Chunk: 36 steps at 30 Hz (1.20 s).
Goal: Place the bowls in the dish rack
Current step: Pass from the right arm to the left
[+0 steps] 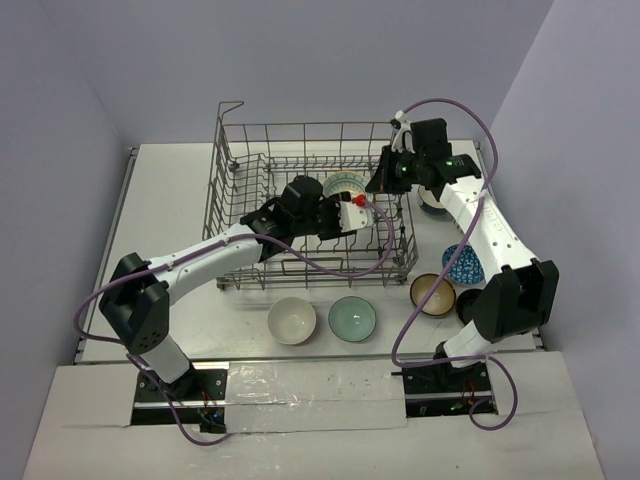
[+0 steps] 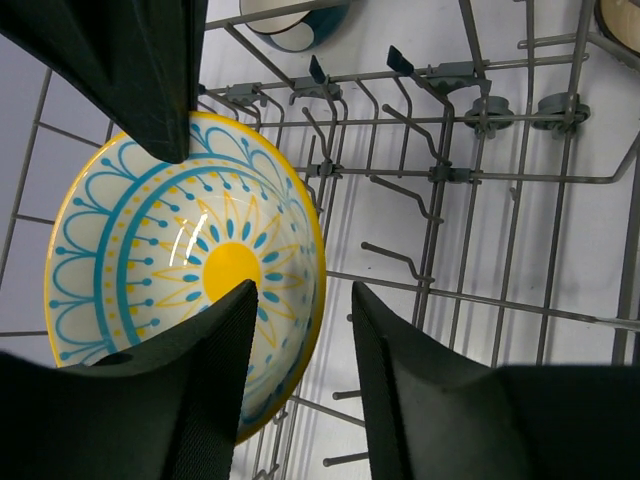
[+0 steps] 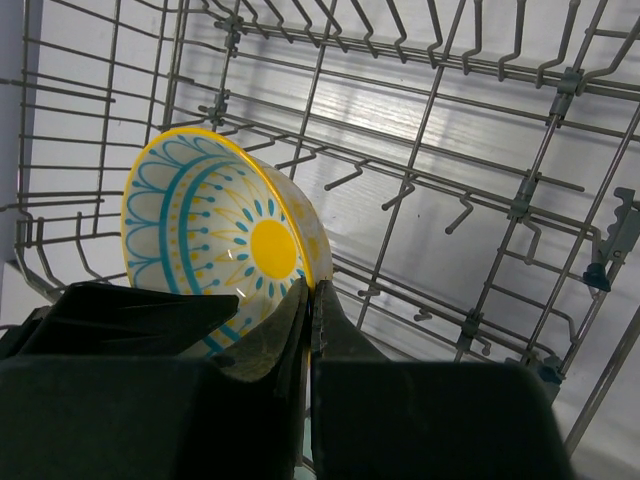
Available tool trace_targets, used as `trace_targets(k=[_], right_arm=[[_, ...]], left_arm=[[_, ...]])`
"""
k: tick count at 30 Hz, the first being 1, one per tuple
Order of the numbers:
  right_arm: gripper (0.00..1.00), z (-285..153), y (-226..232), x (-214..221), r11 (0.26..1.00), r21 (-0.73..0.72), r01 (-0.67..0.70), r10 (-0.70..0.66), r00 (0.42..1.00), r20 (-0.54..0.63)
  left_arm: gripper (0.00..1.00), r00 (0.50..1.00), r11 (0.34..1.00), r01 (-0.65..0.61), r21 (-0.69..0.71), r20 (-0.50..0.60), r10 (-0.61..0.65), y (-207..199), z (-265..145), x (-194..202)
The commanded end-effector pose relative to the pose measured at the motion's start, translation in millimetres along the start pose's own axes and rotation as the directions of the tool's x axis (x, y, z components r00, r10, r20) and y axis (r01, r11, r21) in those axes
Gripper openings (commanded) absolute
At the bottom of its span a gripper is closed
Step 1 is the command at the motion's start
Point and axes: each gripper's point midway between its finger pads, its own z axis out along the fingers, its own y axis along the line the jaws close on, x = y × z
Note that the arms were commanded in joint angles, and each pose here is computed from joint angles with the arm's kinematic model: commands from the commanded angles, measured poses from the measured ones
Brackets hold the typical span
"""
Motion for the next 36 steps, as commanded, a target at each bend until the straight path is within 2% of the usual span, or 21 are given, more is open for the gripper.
trace_targets(k=[1,12,13,20,21,26,31,36], right_arm=[[0.00,-21.2,28.6,-21.8,0.995,-0.079,0.059,-0.052,0.995,0.083],[0.00,-18.2,29.5,-13.7,0.994,-0.085,0.069,-0.065,0.997,0.051],[0.00,-18.0,29.8,-13.2,0.994,-0.087,0.068,-0.064,0.997,0.048],[0.00,-13.5,31.1,-3.2,0.993,-0.098,0.065,-0.065,0.998,0.005],[0.00,-12.6,31.8,-1.4,0.992,-0.102,0.069,-0.070,0.998,-0.001],[0.00,-8.5,31.0,6.6,0.992,-0.098,0.075,-0.078,0.997,-0.029],[0.00,-3.9,29.8,11.0,0.993,-0.098,0.072,-0.077,0.996,-0.042],[0.02,-0.6,27.4,16.1,0.993,-0.095,0.070,-0.076,0.995,-0.065]], left_arm=[[0.46,0.999,0.998,-0.027,-0.051,0.041,0.029,17.2,-0.2,-20.5],[0.27,0.999,0.993,-0.033,-0.116,0.031,0.037,23.7,1.9,-21.5],[0.22,0.999,0.991,-0.036,-0.126,0.021,0.039,24.1,2.2,-20.4],[0.05,0.998,0.966,-0.070,-0.247,-0.024,0.066,35.8,8.3,-19.1],[0.00,0.997,0.964,-0.075,-0.254,-0.038,0.068,34.7,11.9,-16.9],[0.00,0.994,0.907,-0.073,-0.414,-0.105,0.032,56.8,12.3,-7.3],[0.00,0.987,0.862,-0.093,-0.499,-0.157,0.016,68.6,10.5,1.7],[0.00,0.987,0.830,-0.068,-0.554,-0.159,-0.025,77.7,5.8,3.3]])
